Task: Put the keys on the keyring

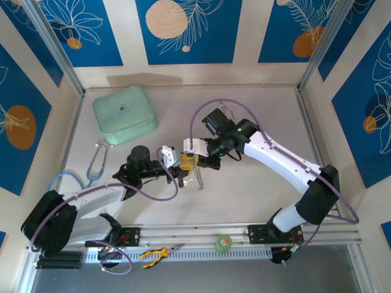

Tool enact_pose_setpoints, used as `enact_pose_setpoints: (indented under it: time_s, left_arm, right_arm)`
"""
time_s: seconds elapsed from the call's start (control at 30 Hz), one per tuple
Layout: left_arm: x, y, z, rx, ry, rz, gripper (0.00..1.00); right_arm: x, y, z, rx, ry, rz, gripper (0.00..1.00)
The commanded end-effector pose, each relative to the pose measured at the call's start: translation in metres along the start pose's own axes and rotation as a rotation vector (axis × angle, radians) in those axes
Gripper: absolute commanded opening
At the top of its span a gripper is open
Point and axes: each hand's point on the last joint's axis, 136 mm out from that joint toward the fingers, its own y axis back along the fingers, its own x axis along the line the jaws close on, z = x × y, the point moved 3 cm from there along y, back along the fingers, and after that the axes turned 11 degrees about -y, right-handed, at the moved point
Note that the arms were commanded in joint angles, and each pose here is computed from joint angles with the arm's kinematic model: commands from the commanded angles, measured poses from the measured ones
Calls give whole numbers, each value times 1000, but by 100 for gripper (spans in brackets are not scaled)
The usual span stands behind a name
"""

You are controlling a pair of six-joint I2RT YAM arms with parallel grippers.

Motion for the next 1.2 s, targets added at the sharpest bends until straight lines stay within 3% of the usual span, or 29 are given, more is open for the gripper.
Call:
enact_pose_setpoints:
  time_s: [0.0,0.17,0.37,0.53,0.6,0.67,0.77,0.83,1.0,1.17]
  left_arm:
    - [-8,1,5,-37,-44,-36,35]
    - [-11,1,5,-35,-44,-46,33]
    - [-10,2,5,-21,-51,-44,10]
    - [-13,3,4,-9,-58,-55,1]
    - [-14,4,4,-5,-63,-60,5]
    - [-16,5,4,-3,-69,-64,17]
    - [-18,7,4,1,-79,-74,21]
    - [-20,8,4,5,-83,-79,21]
    - [-21,9,3,11,-81,-86,9]
    - [-19,7,2,15,-80,-81,10]
  right_arm:
    - [12,7,13,-77,63,25,0]
    - [12,4,16,-89,84,12,0]
    - [12,2,19,-91,95,8,0]
    - [10,0,14,-65,90,-1,0]
    - [11,-1,12,-57,91,-1,0]
    - [11,-1,11,-53,91,-4,0]
    - [10,-1,9,-44,91,-8,0]
    - [10,-1,8,-39,92,-10,0]
    - [11,-1,9,-40,95,-12,0]
    - [14,1,14,-58,98,0,0]
